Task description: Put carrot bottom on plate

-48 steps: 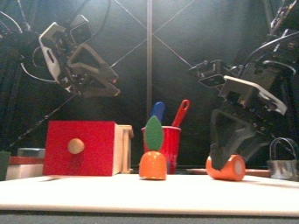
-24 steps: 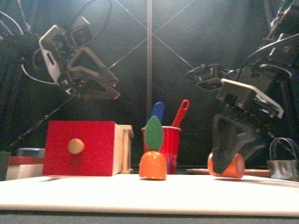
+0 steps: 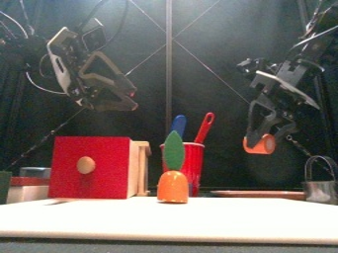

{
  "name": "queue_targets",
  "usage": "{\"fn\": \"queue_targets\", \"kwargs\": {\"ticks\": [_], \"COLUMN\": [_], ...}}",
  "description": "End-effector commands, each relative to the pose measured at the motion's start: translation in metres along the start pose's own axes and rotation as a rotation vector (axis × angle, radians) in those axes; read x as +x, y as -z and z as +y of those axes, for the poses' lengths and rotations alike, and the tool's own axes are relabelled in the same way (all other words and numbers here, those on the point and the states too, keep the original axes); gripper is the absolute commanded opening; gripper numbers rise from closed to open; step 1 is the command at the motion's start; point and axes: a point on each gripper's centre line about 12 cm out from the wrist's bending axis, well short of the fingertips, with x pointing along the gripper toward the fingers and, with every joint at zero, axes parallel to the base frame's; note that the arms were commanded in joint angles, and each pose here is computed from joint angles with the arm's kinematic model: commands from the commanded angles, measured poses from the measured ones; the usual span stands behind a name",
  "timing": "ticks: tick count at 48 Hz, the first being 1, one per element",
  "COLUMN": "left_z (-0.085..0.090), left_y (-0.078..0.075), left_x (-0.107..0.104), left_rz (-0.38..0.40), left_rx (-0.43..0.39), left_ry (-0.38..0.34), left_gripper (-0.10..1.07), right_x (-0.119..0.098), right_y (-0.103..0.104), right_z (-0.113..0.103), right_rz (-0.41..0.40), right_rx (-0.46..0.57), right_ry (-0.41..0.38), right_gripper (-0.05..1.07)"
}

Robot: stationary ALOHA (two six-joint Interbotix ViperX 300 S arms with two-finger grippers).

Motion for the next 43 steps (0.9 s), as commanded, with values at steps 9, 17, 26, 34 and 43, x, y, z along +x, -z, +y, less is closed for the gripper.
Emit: {"fn": "queue_targets", "kwargs": {"ticks": [9, 17, 26, 34, 43], "left_z": [-0.002, -0.003, -0.004, -0.004, -0.004], "left_y": [-0.011, -0.011, -0.010, -0.011, -0.011], "left_x": [0.005, 0.005, 0.006, 0.007, 0.006], "left_rz": [-0.033, -0.036, -0.036, -0.040, -0.040], "left_rx": [-0.003, -0.002, -0.001, -0.001, -0.001], "left_ry": [0.004, 0.007, 0.010, 0.010, 0.010], "left_gripper": [0.83, 0.83, 0.83, 0.83, 0.83], "right_x": [0.037, 0.065, 0.095, 0.109, 0.110], "right_y": [-0.037, -0.043, -0.039, -0.038, -0.037], "right_z": [-0.028, -0.046, -0.053, -0.050, -0.053], "right_rz": [-0.026, 0.001, 0.049, 0.066, 0.071], "right_rx": [0.069, 0.069, 0.037, 0.027, 0.034], "right_ry": [-0.007, 0.030, 0.068, 0.088, 0.098], "right_gripper": [0.54, 0.54, 0.55, 0.55, 0.62]}}
